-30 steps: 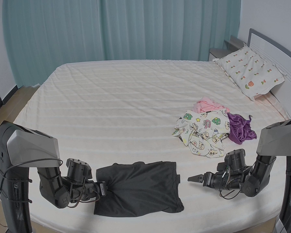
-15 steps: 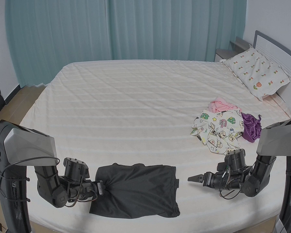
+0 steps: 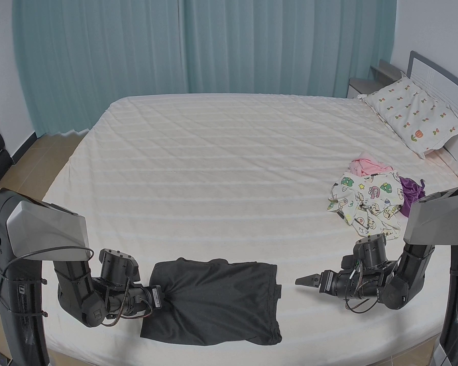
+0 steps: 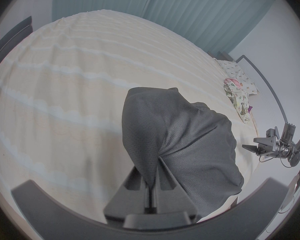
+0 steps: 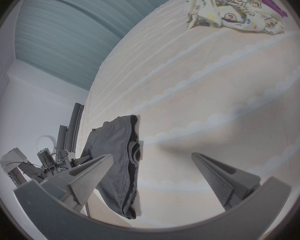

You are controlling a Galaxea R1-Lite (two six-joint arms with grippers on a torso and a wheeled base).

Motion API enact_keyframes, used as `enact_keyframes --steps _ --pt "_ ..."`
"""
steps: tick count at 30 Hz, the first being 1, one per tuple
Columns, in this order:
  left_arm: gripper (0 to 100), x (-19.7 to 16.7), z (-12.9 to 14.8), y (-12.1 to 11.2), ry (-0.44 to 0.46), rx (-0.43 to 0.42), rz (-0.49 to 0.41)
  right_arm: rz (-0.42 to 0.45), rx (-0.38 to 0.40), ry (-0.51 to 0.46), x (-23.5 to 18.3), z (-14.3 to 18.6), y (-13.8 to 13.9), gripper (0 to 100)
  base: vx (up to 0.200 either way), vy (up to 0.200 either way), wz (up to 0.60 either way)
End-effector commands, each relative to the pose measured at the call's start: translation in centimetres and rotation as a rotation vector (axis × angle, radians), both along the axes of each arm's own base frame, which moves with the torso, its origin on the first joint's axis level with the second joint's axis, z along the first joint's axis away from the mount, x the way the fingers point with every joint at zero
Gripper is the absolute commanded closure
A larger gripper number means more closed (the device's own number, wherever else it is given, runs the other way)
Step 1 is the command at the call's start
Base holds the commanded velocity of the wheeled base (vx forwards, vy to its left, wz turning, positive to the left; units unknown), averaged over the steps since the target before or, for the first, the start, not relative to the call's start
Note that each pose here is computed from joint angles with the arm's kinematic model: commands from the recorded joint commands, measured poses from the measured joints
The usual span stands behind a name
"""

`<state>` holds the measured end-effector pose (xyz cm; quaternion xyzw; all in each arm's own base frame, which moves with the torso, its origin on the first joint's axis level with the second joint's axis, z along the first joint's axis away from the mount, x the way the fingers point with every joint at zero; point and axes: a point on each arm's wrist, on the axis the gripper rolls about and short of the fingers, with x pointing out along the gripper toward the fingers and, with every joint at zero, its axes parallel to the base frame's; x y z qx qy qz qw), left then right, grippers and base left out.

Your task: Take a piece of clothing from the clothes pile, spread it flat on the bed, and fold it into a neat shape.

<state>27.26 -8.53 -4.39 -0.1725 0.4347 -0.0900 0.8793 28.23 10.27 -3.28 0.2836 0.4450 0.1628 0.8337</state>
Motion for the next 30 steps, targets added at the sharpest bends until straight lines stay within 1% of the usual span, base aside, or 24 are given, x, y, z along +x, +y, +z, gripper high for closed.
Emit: enact_keyframes --steps 1,4,5,11,14,17,19,20,23,26,28,30 --pt "100 -0.1 -0.2 0.0 0.008 0.001 -0.001 0.001 0.0 0.002 0.0 -0.1 0.0 0 0.0 0.0 0.0" --pt "100 -0.1 -0.2 0.1 0.009 -0.002 -0.001 0.002 -0.001 0.0 0.0 -0.1 0.0 0 0.0 0.0 0.0" --pt "0 -0.1 -0.1 0.0 0.008 -0.003 -0.002 0.002 -0.001 0.0 0.0 -0.1 0.0 0 0.0 0.0 0.0" --pt "0 -0.3 0.1 0.0 0.006 -0.007 0.0 0.004 -0.001 -0.009 0.3 -0.1 0.2 0 0.0 0.0 0.0" --pt "0 -0.4 1.0 0.4 -0.015 -0.015 0.012 0.027 0.001 -0.037 0.5 0.1 1.3 0 0.0 0.0 0.0" --pt "0 0.4 2.8 1.9 -0.073 -0.032 0.07 -0.014 -0.048 -0.074 1.4 -0.4 2.5 0 0.0 0.0 0.0" --pt "0 0.6 3.2 2.2 -0.084 -0.038 0.083 -0.024 -0.06 -0.084 1.6 -0.6 2.9 0 0.0 0.0 0.0" --pt "0 1.1 3.5 3.1 -0.095 -0.051 0.108 -0.032 -0.066 -0.095 1.9 -0.9 4.0 0 0.0 0.0 0.0" --pt "0 2.1 3.5 4.1 -0.104 -0.062 0.148 -0.017 -0.043 -0.116 2.4 -0.5 5.2 0 0.0 0.0 0.0" --pt "0 3.0 3.2 4.5 -0.096 -0.109 0.211 -0.007 -0.03 -0.134 3.1 -0.4 6.0 0 0.0 0.0 0.0" --pt "0 3.8 2.7 4.4 -0.088 -0.143 0.246 0.005 -0.035 -0.113 3.2 -0.7 6.3 0 0.0 0.0 0.0" --pt "0 4.2 2.2 4.4 -0.084 -0.146 0.251 0.024 -0.028 -0.106 3.4 -0.7 6.8 0 0.0 0.0 0.0"
